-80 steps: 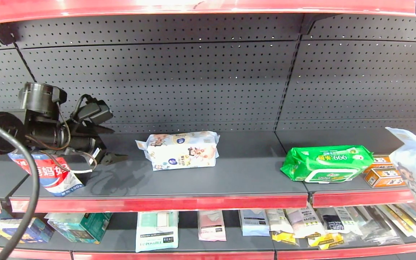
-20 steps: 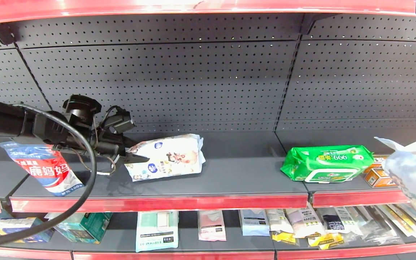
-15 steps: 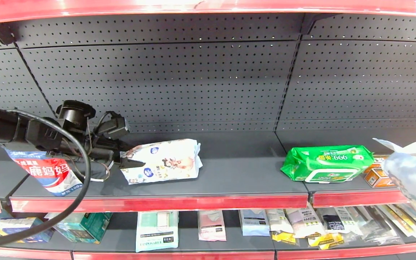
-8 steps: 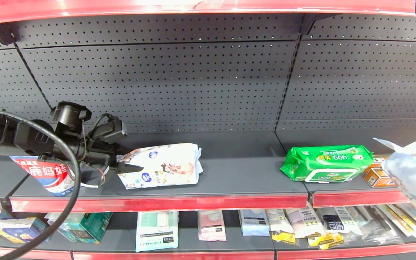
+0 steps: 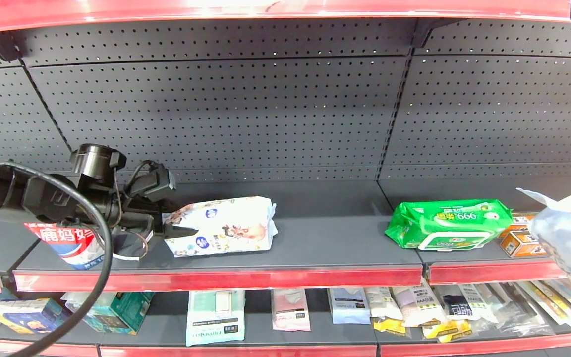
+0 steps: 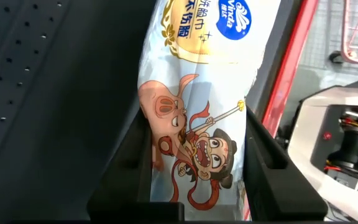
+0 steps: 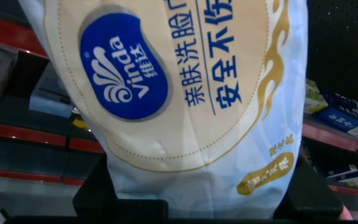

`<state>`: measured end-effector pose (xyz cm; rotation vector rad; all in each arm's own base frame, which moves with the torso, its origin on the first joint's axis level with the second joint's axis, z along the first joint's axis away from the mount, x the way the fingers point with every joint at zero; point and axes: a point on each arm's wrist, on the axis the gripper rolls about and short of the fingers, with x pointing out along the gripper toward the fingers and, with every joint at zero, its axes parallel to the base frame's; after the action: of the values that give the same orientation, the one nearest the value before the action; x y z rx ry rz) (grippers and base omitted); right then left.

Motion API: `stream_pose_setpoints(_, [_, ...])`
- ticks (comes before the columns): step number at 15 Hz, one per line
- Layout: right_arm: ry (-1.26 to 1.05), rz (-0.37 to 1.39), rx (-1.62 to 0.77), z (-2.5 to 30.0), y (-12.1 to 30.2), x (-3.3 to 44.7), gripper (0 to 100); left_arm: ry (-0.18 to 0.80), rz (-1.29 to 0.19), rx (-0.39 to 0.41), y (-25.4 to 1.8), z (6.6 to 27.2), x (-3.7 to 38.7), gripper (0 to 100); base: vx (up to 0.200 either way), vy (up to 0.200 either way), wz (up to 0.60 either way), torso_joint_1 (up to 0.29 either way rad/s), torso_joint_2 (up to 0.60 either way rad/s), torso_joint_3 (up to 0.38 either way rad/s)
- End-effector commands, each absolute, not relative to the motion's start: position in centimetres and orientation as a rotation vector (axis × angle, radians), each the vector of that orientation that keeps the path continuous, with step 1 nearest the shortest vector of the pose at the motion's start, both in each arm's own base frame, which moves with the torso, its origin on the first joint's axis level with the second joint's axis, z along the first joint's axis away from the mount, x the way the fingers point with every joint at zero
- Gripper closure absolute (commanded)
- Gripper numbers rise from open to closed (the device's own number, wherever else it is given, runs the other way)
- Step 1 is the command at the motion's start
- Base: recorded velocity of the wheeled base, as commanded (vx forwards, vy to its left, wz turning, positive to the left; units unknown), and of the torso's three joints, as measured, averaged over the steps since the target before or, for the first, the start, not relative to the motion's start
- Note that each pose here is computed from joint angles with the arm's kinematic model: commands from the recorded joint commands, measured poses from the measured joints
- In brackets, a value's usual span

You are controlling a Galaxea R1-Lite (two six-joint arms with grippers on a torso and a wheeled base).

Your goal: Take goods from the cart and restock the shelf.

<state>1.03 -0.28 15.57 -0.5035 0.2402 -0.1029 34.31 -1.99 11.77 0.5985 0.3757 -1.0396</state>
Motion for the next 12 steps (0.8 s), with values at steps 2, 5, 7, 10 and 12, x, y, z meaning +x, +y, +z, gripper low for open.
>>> stream_pose_setpoints(2, [0.238,-0.103,-0.504,15.59,-0.28,1.0,100,0.4,-1.059,0.58,-2.16,10.54,33.65,100,0.0,0.0,0.0,0.0,0.0,0.0])
stream_pose_setpoints(5, [0.234,-0.103,-0.514,15.59,-0.27,0.93,100,0.369,-1.051,0.593,-2.18,10.19,34.14,100,0.0,0.0,0.0,0.0,0.0,0.0])
stream_pose_setpoints(7, [0.236,-0.103,-0.514,15.59,-0.27,0.95,100,0.355,-1.058,0.588,-2.2,10.11,34.2,100,0.0,0.0,0.0,0.0,0.0,0.0])
stream_pose_setpoints(10, [0.236,-0.102,-0.519,15.64,-0.28,0.97,100,0.362,-1.069,0.578,-2.21,9.88,33.88,100,0.0,0.0,0.0,0.0,0.0,0.0])
stream_pose_setpoints(12, [0.237,-0.102,-0.519,15.59,-0.28,0.97,100,0.365,-1.072,0.576,-2.21,9.85,33.68,100,0.0,0.0,0.0,0.0,0.0,0.0])
